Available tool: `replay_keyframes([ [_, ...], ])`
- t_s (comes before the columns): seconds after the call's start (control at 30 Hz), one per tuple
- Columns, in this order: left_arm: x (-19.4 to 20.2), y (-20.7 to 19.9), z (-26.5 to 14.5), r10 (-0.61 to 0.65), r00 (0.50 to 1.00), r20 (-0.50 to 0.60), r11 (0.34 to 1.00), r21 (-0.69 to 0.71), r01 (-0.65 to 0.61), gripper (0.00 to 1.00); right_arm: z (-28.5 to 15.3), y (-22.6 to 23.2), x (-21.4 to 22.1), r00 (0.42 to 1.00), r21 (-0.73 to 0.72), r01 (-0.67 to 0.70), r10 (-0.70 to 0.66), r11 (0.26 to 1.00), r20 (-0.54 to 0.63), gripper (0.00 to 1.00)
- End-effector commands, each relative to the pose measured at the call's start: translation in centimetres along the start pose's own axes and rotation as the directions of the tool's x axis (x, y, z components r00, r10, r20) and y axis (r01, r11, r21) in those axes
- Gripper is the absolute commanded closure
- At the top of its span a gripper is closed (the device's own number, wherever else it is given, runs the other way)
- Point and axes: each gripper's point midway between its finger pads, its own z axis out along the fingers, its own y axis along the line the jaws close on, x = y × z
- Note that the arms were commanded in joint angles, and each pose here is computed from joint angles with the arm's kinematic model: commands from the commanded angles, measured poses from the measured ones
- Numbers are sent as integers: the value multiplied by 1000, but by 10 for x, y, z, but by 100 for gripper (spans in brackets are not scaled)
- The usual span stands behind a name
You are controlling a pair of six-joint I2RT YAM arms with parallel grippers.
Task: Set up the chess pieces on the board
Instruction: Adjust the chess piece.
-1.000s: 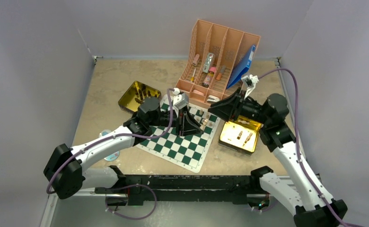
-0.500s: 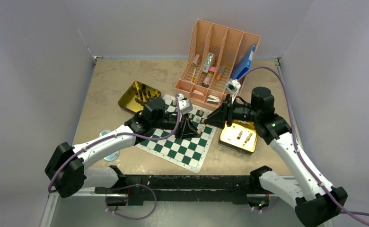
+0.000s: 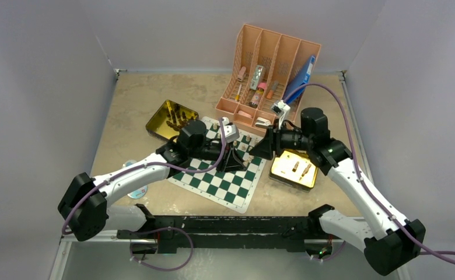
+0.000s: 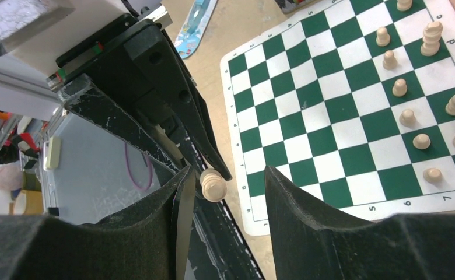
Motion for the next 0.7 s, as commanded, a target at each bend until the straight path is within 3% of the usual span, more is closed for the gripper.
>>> replay_keyframes([
  [0.0,-29,-3,2,97,993,62,995,18,-98,100,5,4,9,1000,-20,13,-14,1000,-27,51],
  [0.2,-34,-1,4,108,992,69,994,15,-109,100,9,7,18,999,-36,-2,0,999,-48,56],
  [0.47,-31,7,3,76,996,55,996,-39,-74,100,7,13,11,1000,-57,2,-2,998,-4,86],
  [0.6,-27,27,-6,-46,998,38,978,-203,53,67,5,15,-10,995,-31,-1,4,1000,95,89],
  [0.67,-29,35,-17,-104,991,80,948,-293,123,57,4,14,-23,989,-6,6,-5,1000,149,89],
])
